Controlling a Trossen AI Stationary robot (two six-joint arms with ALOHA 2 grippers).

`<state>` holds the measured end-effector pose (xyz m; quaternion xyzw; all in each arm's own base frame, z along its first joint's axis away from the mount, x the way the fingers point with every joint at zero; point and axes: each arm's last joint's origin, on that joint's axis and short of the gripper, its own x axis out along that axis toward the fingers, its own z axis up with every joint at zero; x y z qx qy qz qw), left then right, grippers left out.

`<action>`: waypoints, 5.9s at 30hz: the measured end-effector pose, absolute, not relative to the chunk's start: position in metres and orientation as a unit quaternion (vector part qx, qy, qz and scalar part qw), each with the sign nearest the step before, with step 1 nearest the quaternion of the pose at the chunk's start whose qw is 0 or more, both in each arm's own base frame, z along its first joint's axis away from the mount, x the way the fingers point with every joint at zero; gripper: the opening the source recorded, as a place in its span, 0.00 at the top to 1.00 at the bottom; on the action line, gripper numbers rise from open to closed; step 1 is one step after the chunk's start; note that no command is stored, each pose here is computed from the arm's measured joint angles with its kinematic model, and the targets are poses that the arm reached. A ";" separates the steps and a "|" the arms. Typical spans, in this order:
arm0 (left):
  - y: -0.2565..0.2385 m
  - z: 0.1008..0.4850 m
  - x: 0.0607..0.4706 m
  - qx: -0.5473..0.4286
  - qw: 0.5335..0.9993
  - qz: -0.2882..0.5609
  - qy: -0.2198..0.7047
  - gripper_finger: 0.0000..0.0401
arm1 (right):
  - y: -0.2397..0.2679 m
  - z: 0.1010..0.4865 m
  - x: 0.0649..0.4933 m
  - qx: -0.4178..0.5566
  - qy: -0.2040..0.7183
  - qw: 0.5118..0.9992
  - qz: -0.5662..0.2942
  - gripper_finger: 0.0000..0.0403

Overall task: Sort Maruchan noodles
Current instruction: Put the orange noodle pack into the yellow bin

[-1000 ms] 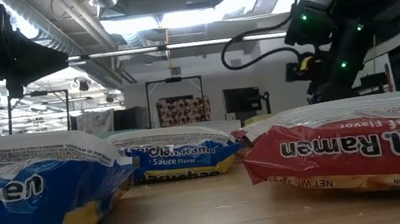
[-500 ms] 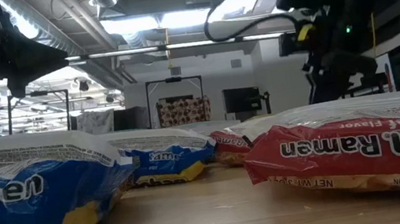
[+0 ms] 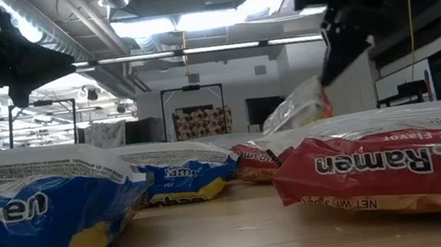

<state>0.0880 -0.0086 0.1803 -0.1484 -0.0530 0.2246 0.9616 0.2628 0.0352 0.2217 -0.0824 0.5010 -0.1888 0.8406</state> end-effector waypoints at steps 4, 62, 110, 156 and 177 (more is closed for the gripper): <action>-0.009 0.179 0.088 -0.146 0.962 0.225 -0.049 0.78 | 0.025 0.232 0.264 -0.084 0.496 0.839 -0.207 1.00; -0.009 0.176 0.088 -0.137 0.966 0.215 -0.033 0.78 | -0.055 0.135 0.238 0.031 0.573 0.815 -0.088 0.25; -0.010 0.174 0.089 -0.134 0.968 0.212 -0.023 0.78 | -0.077 0.217 0.276 -0.018 0.539 0.835 -0.103 1.00; -0.010 0.174 0.089 -0.135 0.970 0.201 -0.021 0.78 | -0.234 0.320 0.213 0.080 0.406 0.841 -0.349 1.00; -0.010 0.174 0.089 -0.136 0.970 0.200 -0.021 0.78 | -0.206 0.289 0.241 0.085 0.414 0.828 -0.368 1.00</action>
